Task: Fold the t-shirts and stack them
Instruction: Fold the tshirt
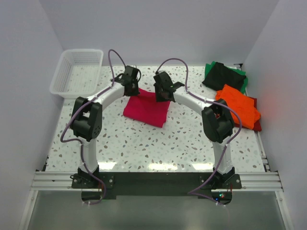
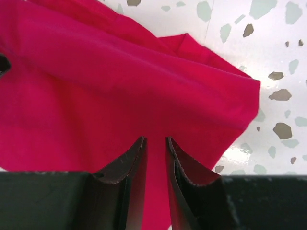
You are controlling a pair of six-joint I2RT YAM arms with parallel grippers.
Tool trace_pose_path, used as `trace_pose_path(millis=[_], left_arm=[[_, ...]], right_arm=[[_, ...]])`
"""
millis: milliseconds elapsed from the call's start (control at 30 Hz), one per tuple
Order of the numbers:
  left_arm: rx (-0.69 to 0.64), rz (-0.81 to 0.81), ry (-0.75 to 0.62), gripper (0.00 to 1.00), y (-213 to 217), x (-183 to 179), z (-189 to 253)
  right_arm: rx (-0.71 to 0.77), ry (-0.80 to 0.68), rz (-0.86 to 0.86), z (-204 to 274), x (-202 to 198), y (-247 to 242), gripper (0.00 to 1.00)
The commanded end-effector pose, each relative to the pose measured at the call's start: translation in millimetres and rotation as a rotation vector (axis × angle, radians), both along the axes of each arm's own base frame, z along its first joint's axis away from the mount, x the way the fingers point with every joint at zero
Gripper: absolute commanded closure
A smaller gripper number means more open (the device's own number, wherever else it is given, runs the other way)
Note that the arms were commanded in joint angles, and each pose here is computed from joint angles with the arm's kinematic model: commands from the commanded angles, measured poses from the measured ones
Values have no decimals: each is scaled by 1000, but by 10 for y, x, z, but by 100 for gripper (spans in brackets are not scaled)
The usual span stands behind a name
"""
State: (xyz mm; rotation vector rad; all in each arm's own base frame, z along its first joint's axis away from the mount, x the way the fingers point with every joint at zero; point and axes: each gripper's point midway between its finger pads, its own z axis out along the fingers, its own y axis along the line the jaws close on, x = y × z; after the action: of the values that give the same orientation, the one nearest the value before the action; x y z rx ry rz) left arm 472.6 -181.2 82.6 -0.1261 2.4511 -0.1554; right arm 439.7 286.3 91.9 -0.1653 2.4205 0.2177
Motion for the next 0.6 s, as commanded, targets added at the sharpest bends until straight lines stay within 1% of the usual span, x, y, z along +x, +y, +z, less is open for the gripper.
trace_pose_path(millis=[0,167,433,567], left_arm=[[-24,-19,-51,97,-78,175,184],[-13,-18,-40,97,-74,214,86],[-1,-15,-14,97,-145,401,-158],[-1,2,-56,96,-153,545,-137]], right_arm=[[48,-26,7,98,93,118,75],[26,-26,-7,0,126,84,76],[1,-27,-40,-77,300,-1,77],[-3,-26,-62,-111,382,-59,78]])
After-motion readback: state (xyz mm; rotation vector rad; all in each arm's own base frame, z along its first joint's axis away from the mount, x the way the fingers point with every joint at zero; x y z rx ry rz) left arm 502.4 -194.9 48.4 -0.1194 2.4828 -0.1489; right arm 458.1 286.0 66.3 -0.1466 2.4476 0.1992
